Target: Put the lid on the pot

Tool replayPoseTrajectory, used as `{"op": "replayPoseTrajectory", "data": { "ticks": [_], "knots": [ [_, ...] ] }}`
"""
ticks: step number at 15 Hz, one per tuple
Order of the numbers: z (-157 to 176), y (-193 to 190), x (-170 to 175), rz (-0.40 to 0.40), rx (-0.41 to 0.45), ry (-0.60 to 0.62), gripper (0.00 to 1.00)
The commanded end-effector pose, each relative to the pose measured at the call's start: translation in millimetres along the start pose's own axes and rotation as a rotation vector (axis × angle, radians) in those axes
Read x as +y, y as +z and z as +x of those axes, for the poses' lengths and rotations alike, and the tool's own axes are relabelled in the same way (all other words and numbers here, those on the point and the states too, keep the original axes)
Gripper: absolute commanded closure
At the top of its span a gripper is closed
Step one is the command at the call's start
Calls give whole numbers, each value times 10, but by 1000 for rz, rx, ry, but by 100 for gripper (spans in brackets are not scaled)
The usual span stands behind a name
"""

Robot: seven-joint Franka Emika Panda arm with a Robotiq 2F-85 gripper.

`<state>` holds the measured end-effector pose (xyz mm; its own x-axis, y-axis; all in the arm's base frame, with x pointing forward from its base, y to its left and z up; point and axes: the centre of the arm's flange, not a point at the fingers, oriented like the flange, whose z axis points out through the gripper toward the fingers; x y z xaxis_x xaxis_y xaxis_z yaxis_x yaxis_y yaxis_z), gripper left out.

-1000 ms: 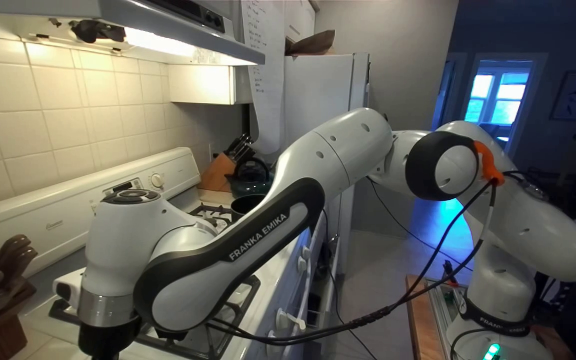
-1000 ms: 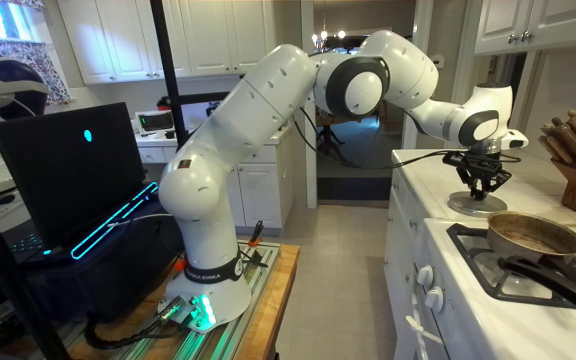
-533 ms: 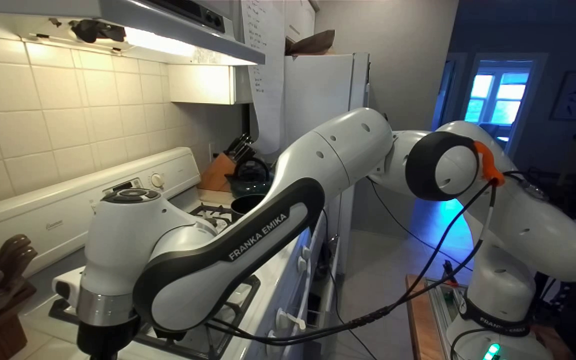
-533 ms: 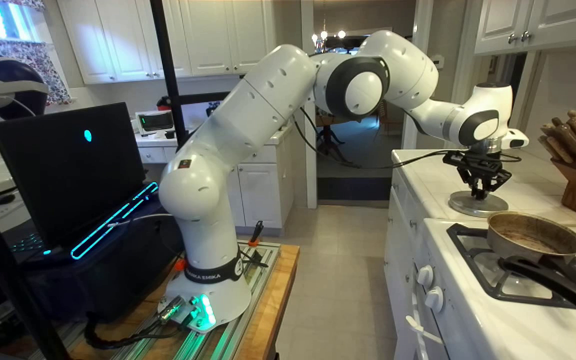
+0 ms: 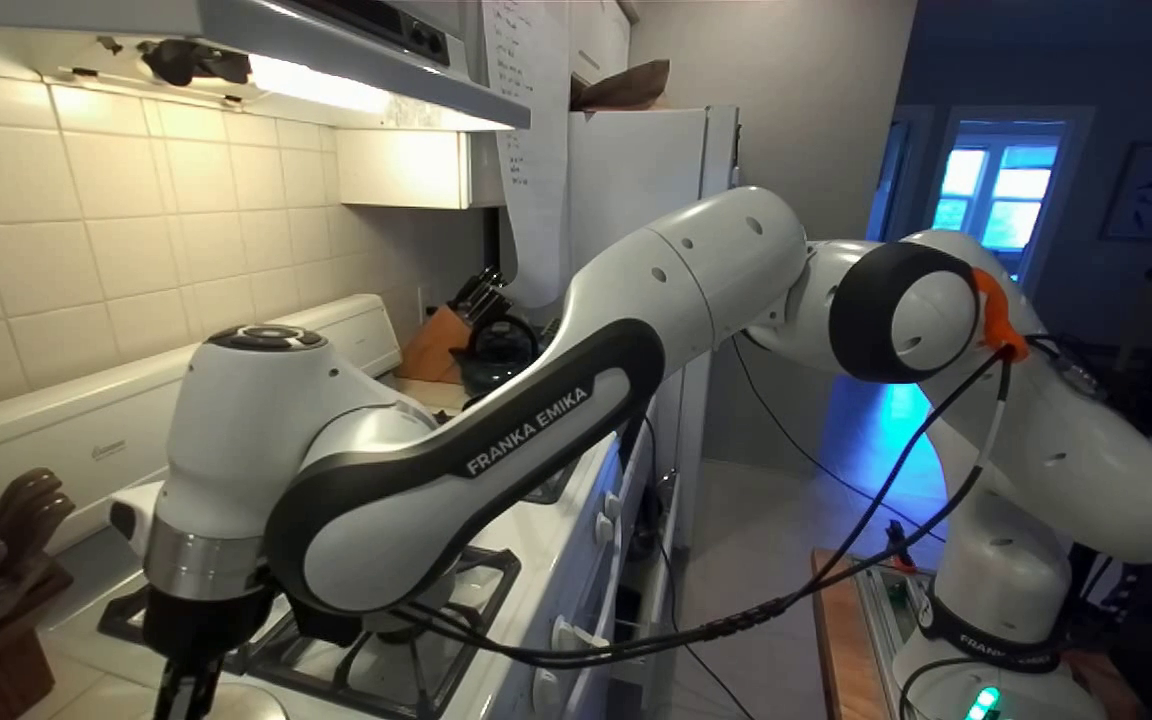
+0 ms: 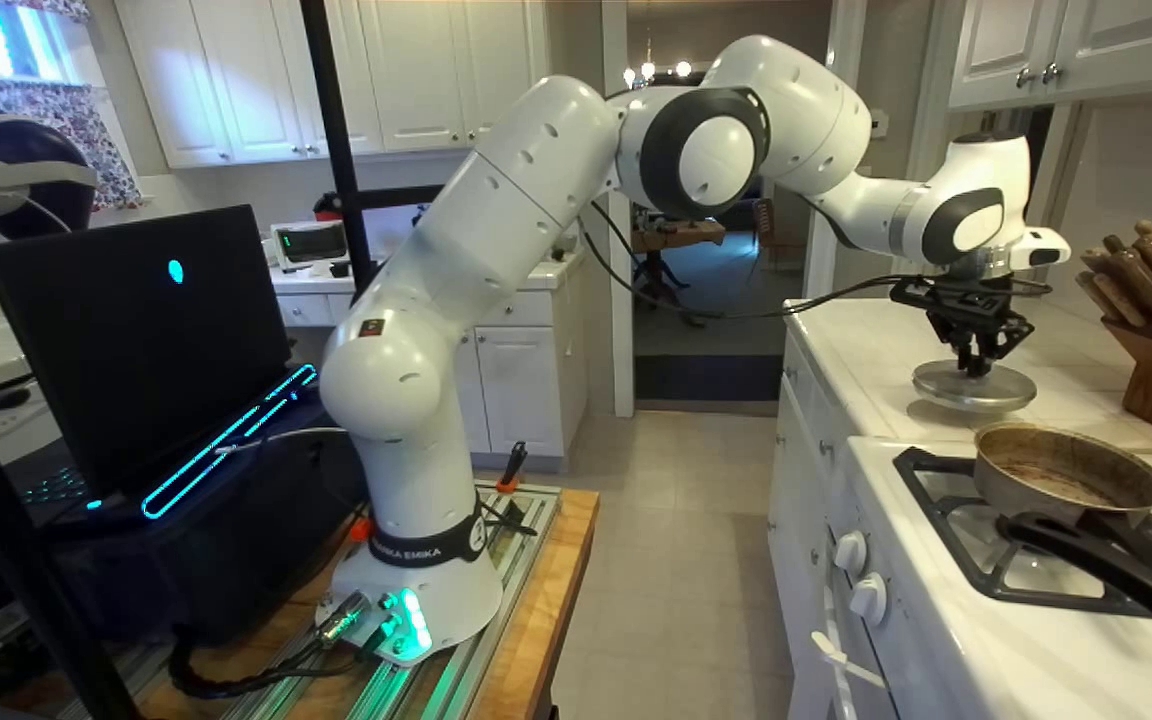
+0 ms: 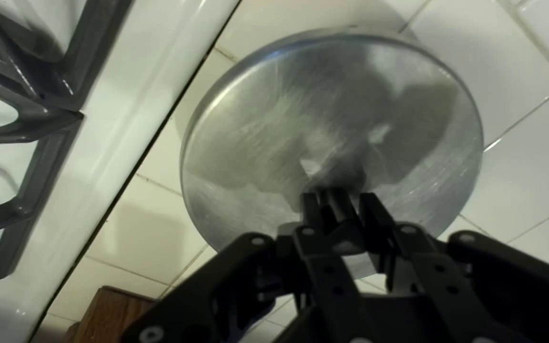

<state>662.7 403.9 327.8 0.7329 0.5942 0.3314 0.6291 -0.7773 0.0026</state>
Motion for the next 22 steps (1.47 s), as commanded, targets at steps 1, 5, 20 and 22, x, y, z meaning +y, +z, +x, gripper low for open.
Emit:
{"op": "replayPoseTrajectory", "data": {
  "ticks": [1, 5, 20, 22],
  "knots": [
    [-118, -316, -48, -64, -2, 47, 94],
    [-244, -552, 59, -93, -2, 115, 94],
    [-991, -1125, 564, -155, 2, 415, 94],
    [-1139, -1169, 659, -163, 12, 460, 94]
  ]
}}
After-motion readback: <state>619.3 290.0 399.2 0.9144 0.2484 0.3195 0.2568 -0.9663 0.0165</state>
